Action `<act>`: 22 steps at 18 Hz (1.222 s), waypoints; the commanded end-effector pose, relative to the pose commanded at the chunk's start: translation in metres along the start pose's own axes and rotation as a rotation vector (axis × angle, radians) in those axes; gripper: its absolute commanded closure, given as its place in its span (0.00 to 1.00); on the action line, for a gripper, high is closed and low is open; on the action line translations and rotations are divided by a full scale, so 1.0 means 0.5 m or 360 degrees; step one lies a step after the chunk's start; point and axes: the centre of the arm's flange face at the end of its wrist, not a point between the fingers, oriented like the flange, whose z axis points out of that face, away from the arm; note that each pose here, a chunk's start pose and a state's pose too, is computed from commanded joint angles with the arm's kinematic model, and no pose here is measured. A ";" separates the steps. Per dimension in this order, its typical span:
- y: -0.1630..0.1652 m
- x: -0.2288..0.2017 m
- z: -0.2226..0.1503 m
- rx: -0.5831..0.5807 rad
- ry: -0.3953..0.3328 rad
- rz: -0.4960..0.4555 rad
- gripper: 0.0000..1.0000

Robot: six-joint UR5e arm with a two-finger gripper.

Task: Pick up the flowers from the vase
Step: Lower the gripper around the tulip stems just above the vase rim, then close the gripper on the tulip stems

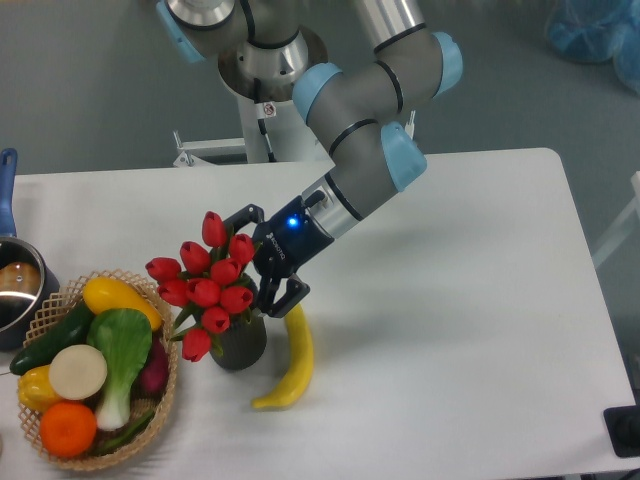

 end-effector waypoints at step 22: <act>-0.015 0.004 0.029 0.0078 0.0038 -0.0026 0.00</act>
